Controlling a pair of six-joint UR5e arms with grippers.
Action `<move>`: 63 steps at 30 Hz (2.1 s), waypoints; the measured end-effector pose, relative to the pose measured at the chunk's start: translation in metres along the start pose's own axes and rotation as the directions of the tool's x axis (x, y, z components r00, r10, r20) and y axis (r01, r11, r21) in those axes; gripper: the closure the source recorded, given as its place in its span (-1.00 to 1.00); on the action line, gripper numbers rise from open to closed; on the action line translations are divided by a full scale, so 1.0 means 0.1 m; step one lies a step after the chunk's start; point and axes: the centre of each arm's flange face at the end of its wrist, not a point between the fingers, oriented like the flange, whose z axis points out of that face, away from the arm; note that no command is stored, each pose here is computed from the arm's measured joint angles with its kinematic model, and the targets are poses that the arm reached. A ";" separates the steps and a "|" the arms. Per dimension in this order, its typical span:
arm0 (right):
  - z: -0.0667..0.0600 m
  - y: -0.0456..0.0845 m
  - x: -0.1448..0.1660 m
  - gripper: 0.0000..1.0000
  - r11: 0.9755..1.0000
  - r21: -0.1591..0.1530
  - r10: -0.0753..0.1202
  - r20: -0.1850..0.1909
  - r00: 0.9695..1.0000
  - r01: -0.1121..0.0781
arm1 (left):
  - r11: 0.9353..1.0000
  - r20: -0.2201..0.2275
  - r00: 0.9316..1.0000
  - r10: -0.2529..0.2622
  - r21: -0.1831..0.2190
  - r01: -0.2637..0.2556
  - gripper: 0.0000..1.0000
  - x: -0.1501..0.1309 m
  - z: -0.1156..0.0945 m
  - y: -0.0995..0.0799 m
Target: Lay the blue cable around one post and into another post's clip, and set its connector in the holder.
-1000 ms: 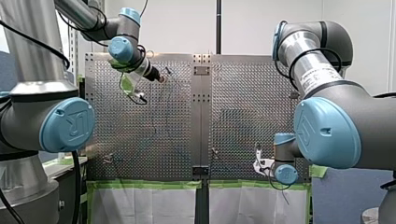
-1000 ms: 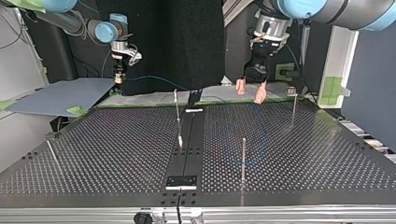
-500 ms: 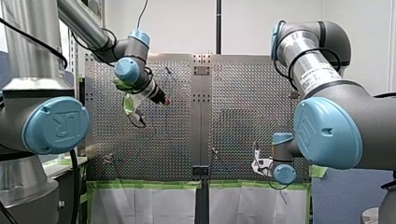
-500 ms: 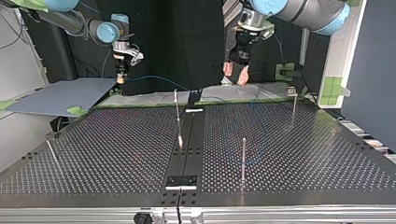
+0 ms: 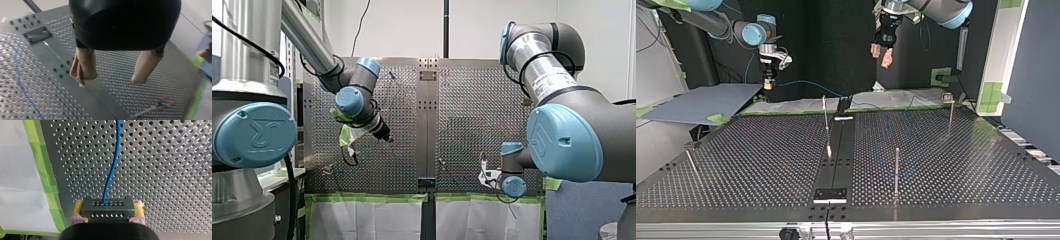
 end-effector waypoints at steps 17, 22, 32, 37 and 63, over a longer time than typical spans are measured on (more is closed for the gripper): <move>-0.09 -0.09 -0.04 1.00 1.000 0.009 -0.010 0.043 0.999 0.009 | 0.975 -0.022 0.978 0.206 0.085 -0.203 -1.00 0.65 0.07 -0.11; -0.11 -0.13 -0.02 1.00 1.000 0.017 -0.013 0.044 0.999 0.013 | 0.958 -0.004 0.969 0.249 0.152 -0.245 -1.00 0.80 0.16 -0.32; -0.11 -0.24 0.24 1.00 0.999 0.034 -0.019 0.022 1.000 0.018 | 0.912 0.045 0.947 0.318 0.260 -0.318 -1.00 1.10 0.30 -0.71; -0.20 -0.28 0.34 1.00 0.999 0.040 -0.020 0.033 0.999 0.019 | 0.889 0.083 0.936 0.341 0.293 -0.351 -1.00 1.23 0.39 -0.87; -0.19 -0.34 0.87 1.00 0.997 0.072 -0.033 -0.030 0.999 0.035 | 0.841 0.208 0.852 0.480 0.166 -0.515 -1.00 1.45 1.33 -0.41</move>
